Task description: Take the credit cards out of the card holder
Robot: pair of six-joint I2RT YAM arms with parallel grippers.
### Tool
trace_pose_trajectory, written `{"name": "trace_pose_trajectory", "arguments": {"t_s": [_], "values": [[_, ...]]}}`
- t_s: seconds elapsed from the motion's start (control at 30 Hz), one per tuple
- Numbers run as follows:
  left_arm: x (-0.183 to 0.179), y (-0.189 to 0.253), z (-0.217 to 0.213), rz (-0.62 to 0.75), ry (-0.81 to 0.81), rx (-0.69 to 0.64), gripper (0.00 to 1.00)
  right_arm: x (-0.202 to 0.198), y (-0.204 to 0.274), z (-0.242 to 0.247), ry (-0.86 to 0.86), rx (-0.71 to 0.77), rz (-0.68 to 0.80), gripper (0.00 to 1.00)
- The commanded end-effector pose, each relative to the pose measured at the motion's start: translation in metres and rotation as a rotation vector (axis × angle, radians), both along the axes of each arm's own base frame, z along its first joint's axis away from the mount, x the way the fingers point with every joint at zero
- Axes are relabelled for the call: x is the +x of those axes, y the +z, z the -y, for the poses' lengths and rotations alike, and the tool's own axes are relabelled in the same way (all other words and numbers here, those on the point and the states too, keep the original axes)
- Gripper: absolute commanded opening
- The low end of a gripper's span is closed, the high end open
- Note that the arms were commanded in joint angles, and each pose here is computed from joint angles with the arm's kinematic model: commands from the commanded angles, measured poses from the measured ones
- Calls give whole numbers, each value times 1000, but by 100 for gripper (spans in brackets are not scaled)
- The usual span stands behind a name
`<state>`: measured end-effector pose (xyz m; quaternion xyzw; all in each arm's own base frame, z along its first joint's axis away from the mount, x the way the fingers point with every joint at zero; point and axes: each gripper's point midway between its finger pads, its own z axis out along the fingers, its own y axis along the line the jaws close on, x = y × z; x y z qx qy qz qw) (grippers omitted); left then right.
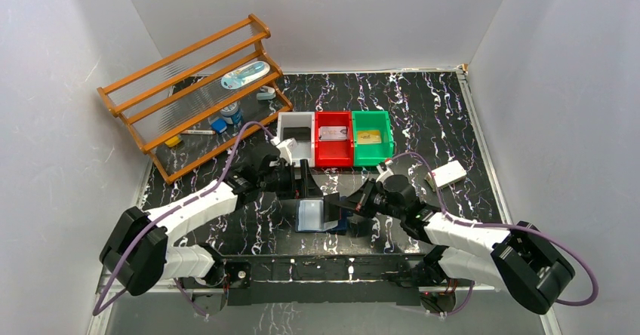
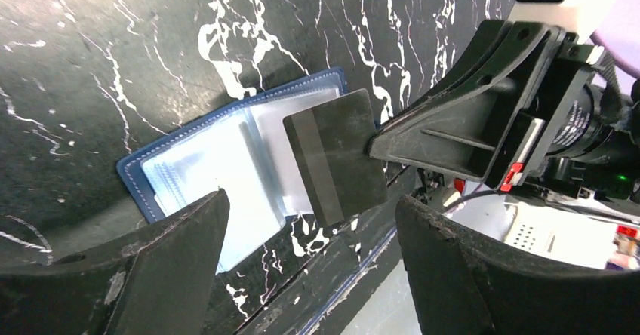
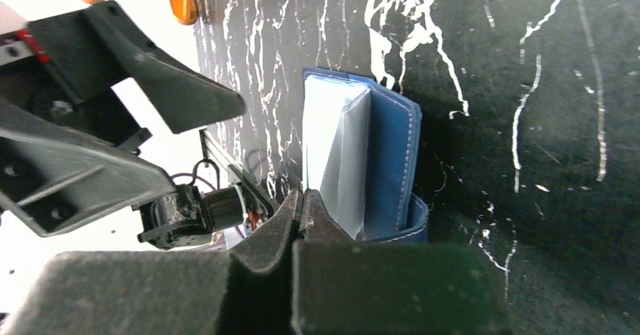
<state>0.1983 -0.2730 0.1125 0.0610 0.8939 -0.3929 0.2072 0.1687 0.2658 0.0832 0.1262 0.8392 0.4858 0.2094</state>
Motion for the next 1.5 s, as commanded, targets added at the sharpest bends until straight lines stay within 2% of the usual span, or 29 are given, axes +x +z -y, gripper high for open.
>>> {"name": "trace_pose_trajectory", "arguments": {"t_s": [0.0, 0.13, 0.23, 0.3, 0.43, 0.5, 0.83, 1.1, 1.2, 1.33, 1.47], "values": [[-18, 0, 10, -63, -69, -98, 78, 5, 34, -18, 59, 103, 80, 0], [-30, 14, 17, -82, -95, -260, 74, 9, 35, -26, 58, 155, 73, 0], [-32, 2, 7, -101, -73, -269, 78, 11, 33, -28, 59, 162, 72, 0], [-38, 1, 10, -123, -123, -321, 78, 12, 29, -29, 59, 159, 60, 0], [-40, -8, 11, -163, -107, -380, 75, 11, 31, -32, 71, 182, 61, 0], [-40, -2, 12, -140, -114, -424, 74, 11, 30, -33, 74, 180, 52, 0], [-43, 7, 13, -96, -157, -443, 62, 9, 38, -37, 96, 226, 49, 0], [-38, 22, 15, -85, -125, -500, 45, 7, 43, -41, 110, 268, 38, 0], [-37, 31, 17, -63, -137, -517, 39, 5, 53, -38, 105, 335, 56, 0], [-31, 32, 16, -47, -102, -509, 40, 4, 58, -37, 113, 357, 72, 0], [-28, 28, 12, -55, -48, -504, 45, 5, 59, -37, 111, 350, 75, 0]]}}
